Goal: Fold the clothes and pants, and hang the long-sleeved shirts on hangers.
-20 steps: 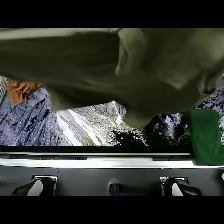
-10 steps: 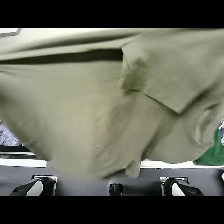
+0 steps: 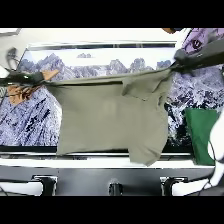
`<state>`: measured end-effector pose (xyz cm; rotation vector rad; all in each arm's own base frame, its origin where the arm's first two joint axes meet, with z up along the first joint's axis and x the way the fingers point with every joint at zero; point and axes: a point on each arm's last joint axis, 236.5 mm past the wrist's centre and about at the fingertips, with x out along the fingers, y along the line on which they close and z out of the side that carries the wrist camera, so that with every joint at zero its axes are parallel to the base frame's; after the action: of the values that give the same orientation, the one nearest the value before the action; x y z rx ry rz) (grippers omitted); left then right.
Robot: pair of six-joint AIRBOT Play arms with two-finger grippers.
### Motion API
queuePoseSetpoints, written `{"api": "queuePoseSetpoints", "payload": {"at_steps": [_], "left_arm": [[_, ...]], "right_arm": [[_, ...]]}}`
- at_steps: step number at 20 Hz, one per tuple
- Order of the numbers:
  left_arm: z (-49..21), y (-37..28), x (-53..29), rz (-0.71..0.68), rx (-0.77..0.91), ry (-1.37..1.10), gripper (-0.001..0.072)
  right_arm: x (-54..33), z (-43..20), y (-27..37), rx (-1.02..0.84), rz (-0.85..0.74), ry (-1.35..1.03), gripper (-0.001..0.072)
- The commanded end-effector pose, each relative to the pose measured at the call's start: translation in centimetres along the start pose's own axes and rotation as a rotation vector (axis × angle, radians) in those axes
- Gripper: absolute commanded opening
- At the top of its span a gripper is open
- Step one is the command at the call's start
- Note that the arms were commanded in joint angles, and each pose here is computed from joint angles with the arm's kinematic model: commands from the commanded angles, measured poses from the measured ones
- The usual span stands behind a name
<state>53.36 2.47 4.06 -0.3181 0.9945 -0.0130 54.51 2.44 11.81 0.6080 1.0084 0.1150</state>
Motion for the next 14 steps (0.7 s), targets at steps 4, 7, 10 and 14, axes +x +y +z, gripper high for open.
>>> {"api": "queuePoseSetpoints", "payload": {"at_steps": [4,7,10,14], "left_arm": [[2.2,0.8,9.0,0.000,-0.018,-0.023,0.0014],[0.5,0.8,9.0,-0.001,-0.018,0.048,0.0014],[-3.3,0.1,8.4,-0.027,-0.031,0.211,0.0014],[-7.5,-0.4,6.8,-0.028,-0.047,0.397,0.0015]], "right_arm": [[11.5,2.8,-4.9,0.040,-0.047,-0.105,0.0026],[11.2,2.2,-5.9,0.027,-0.096,-0.075,0.0026],[9.8,0.3,-7.3,0.004,-0.183,0.004,0.0026],[8.1,-2.7,-9.0,-0.012,-0.279,0.135,0.0026]]}}
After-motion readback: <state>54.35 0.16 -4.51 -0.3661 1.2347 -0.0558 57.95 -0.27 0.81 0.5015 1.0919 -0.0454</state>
